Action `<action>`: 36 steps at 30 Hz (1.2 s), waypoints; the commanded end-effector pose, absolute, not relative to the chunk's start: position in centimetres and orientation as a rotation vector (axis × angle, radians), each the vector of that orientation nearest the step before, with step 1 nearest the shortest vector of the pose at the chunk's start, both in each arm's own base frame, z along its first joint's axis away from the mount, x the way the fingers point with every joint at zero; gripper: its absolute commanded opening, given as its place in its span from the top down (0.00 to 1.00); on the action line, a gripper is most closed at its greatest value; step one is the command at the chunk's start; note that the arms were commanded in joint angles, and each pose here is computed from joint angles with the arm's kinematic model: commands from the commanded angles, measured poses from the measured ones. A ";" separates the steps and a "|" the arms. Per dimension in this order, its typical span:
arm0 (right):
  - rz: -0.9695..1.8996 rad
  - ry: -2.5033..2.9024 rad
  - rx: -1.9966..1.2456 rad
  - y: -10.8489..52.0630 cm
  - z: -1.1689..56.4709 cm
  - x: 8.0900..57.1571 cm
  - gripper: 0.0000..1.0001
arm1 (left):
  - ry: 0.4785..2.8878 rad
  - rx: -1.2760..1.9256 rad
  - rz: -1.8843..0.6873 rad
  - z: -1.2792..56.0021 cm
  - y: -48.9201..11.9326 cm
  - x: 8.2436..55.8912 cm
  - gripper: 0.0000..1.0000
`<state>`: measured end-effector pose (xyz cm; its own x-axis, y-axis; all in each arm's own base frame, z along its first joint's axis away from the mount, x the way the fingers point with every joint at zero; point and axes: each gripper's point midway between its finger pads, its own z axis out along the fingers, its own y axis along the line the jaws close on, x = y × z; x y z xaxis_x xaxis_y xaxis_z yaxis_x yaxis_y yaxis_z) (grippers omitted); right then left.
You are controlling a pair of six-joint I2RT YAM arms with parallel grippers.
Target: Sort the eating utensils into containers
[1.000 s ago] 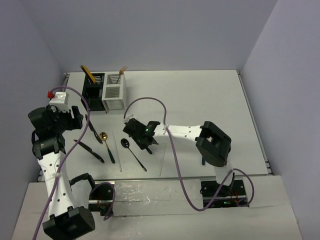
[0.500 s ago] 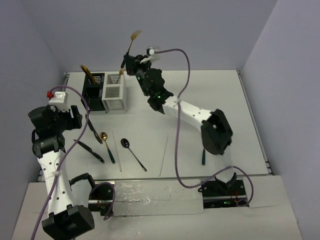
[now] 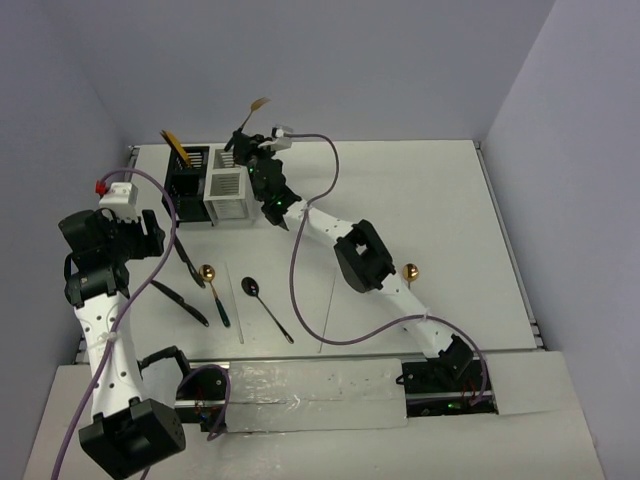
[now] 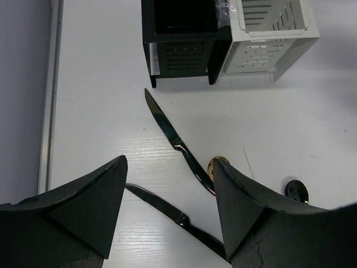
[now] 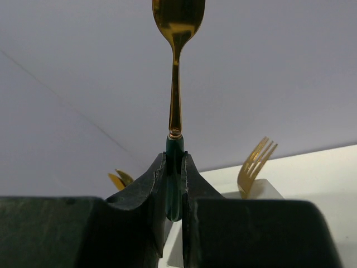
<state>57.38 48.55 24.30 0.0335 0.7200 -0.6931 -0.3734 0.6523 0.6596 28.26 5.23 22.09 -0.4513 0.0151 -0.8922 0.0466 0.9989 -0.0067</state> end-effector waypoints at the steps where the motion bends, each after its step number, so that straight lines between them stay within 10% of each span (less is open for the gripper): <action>1: 0.884 1.161 0.438 46.4 28.9 58.2 1.00 | 1.992 0.058 -0.022 23.2 5.5 28.8 0.28; 19: 0.811 1.365 0.415 49.0 21.1 57.6 1.00 | 1.989 0.075 -0.041 23.4 5.2 28.9 0.28; 36: 0.784 1.401 0.426 49.3 20.9 56.5 0.70 | 1.974 0.084 -0.035 24.1 5.1 28.7 0.29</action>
<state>56.93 49.79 17.63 -0.0586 0.6671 -0.7426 -0.2377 0.7132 0.6595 28.35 5.06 21.92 -0.4556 0.0149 -0.8901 0.0584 0.9982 -0.0132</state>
